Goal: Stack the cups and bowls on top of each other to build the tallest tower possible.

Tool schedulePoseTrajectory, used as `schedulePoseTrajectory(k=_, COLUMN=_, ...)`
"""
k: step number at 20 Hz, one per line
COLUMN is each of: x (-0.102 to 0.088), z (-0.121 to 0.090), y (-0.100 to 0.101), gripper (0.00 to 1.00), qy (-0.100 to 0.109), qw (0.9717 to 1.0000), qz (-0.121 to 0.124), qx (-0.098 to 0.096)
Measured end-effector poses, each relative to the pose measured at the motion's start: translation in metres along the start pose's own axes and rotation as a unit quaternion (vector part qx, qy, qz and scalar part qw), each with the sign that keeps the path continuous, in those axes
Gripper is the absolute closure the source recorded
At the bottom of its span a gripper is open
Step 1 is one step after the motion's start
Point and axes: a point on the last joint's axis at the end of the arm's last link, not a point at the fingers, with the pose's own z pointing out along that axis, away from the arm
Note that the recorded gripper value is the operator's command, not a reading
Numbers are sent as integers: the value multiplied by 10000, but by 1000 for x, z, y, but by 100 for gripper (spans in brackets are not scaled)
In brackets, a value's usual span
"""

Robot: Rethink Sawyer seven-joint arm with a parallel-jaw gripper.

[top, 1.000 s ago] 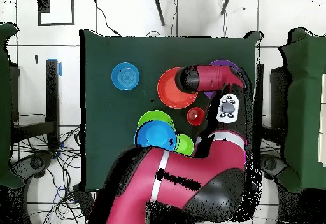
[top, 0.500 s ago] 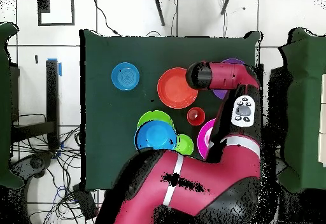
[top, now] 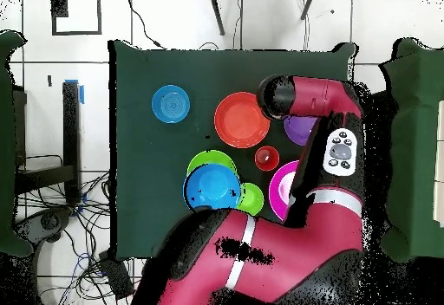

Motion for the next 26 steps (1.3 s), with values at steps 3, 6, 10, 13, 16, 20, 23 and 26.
schedulePoseTrajectory(k=3, x=3, z=-22, y=-2, gripper=100, qy=380, qw=9991, qz=42, qx=204)
schedulePoseTrajectory(k=6, x=6, z=-45, y=-1, gripper=100, qy=683, qw=9969, qz=42, qx=390)
schedulePoseTrajectory(k=10, x=9, z=-77, y=4, gripper=100, qy=1001, qw=9931, qz=18, qx=614)
schedulePoseTrajectory(k=13, x=7, z=-107, y=12, gripper=100, qy=1157, qw=9905, qz=-1, qx=736)
schedulePoseTrajectory(k=16, x=3, z=-129, y=19, gripper=100, qy=1186, qw=9900, qz=-9, qx=767)
schedulePoseTrajectory(k=20, x=-1, z=-157, y=28, gripper=100, qy=1191, qw=9899, qz=-13, qx=773)
schedulePoseTrajectory(k=23, x=-1, z=-171, y=32, gripper=100, qy=1203, qw=9897, qz=-16, qx=779)
schedulePoseTrajectory(k=26, x=2, z=-186, y=35, gripper=100, qy=1270, qw=9885, qz=-29, qx=826)
